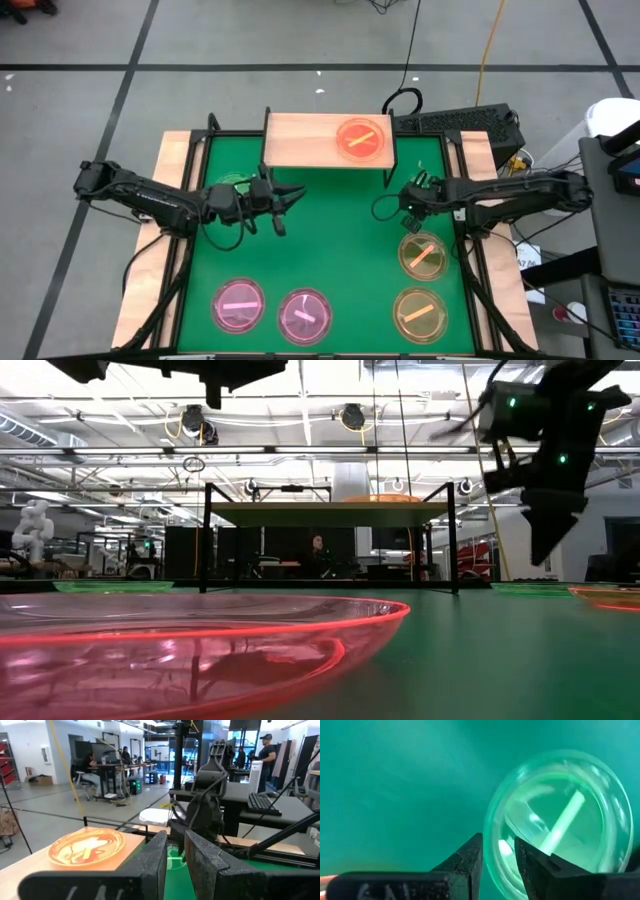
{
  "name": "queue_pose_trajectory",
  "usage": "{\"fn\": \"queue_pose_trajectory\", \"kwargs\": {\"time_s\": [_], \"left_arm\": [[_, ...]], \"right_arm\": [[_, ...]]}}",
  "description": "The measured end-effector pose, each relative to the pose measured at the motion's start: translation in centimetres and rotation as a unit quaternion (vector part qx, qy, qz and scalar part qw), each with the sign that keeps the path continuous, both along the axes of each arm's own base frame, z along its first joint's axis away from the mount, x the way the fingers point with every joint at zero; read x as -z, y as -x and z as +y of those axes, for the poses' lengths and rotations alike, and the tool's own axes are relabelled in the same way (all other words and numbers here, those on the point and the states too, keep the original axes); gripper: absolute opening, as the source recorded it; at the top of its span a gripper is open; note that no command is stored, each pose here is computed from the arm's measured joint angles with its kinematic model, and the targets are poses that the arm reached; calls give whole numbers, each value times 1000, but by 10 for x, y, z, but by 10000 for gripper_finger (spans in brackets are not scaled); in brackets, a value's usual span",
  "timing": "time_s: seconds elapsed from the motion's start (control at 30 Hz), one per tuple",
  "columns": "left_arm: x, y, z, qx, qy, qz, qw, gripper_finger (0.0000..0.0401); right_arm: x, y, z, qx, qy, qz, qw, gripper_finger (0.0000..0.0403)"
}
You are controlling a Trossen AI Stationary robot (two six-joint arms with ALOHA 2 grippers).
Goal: Place and stack plates onto a shelf
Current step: Stack the green plate on top of the orange plates on the shelf
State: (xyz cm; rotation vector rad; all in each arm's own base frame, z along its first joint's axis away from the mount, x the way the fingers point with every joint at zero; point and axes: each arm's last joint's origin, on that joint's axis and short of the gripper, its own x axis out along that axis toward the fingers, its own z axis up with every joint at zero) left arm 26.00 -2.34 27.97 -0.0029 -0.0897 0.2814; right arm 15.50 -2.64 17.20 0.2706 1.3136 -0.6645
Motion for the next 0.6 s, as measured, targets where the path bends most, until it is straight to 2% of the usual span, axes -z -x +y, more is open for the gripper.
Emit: {"fn": "queue_pose_trajectory", "kwargs": {"time_s": [0.1,0.33,0.6], "left_arm": [[0,0,0,0,0,0,1000,74],[0,0,0,0,3,1,1000,74],[1,0,0,1,3,2,1000,74]], "right_arm": [[6,-2,-4,-3,-2,25,1000,96],[14,-13,-5,-17,-24,14,999,95],[24,-17,-8,-2,-26,41,999,95]]}}
